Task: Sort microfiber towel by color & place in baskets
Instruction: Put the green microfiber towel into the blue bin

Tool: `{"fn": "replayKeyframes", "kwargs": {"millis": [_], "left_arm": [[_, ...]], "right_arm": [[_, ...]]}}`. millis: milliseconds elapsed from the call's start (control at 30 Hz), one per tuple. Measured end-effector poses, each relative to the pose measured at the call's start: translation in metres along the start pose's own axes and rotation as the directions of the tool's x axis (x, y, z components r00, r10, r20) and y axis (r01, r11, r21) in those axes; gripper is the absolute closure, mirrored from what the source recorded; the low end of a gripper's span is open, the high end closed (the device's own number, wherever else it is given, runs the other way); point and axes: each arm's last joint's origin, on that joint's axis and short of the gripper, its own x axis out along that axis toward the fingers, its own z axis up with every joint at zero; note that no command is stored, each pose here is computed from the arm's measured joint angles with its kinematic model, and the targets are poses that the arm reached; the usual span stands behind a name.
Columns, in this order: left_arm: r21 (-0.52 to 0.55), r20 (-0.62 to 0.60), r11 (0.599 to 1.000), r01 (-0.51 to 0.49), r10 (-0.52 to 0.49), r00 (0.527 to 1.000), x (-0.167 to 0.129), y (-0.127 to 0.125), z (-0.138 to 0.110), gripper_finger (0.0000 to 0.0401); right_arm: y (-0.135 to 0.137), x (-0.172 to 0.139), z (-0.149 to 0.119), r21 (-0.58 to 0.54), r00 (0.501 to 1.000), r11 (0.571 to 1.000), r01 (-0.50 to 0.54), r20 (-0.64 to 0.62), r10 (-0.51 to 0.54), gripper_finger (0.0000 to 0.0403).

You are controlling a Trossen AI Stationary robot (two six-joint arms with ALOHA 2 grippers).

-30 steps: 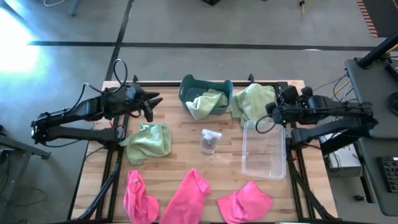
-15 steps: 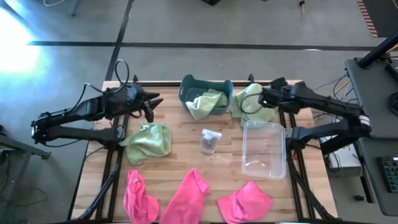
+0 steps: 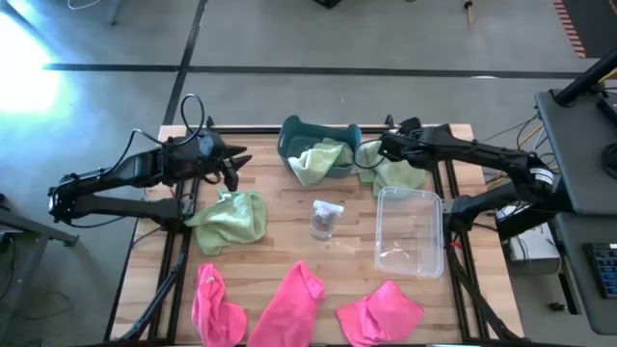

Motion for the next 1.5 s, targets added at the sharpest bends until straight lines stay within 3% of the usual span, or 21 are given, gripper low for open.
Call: {"fn": "replayKeyframes", "kwargs": {"millis": [267, 433, 533, 733, 967, 1200, 1500], "left_arm": [[0.02, 0.0, 1.0, -0.001, 0.001, 1.0, 0.0, 0.0, 0.0, 0.0275], [0.031, -0.037, 0.999, -0.01, 0.011, 0.999, 0.0, 0.001, -0.004, 0.0275], [0.036, -0.055, 0.999, -0.014, 0.016, 0.998, 0.0, 0.002, -0.006, 0.0275], [0.033, -0.053, 0.999, -0.014, 0.016, 0.998, -0.001, 0.002, -0.006, 0.0275], [0.024, -0.057, 1.0, -0.015, 0.017, 0.998, -0.001, 0.002, -0.006, 0.0275], [0.019, -0.059, 1.0, -0.016, 0.017, 0.998, -0.001, 0.002, -0.006, 0.0275], [0.003, -0.06, 1.0, -0.017, 0.017, 0.998, -0.001, 0.002, -0.006, 0.0275]], "right_arm": [[0.011, 0.013, 0.011, 0.01, 0.969, 0.97, -0.244, -0.027, 0.244, 0.0339], [-0.001, 0.022, 0.017, 0.035, 0.954, 0.956, -0.291, -0.067, 0.293, 0.0339], [-0.005, 0.03, 0.022, 0.061, 0.908, 0.914, -0.402, -0.098, 0.406, 0.0339], [-0.003, 0.05, 0.024, 0.153, 0.778, 0.782, -0.604, -0.099, 0.621, 0.0339], [-0.002, 0.074, 0.004, 0.188, 0.774, 0.798, -0.573, -0.196, 0.602, 0.0339], [-0.001, 0.077, -0.003, 0.19, 0.764, 0.795, -0.577, -0.22, 0.607, 0.0338], [0.0, 0.076, -0.003, 0.188, 0.75, 0.783, -0.593, -0.226, 0.622, 0.0269]]}}
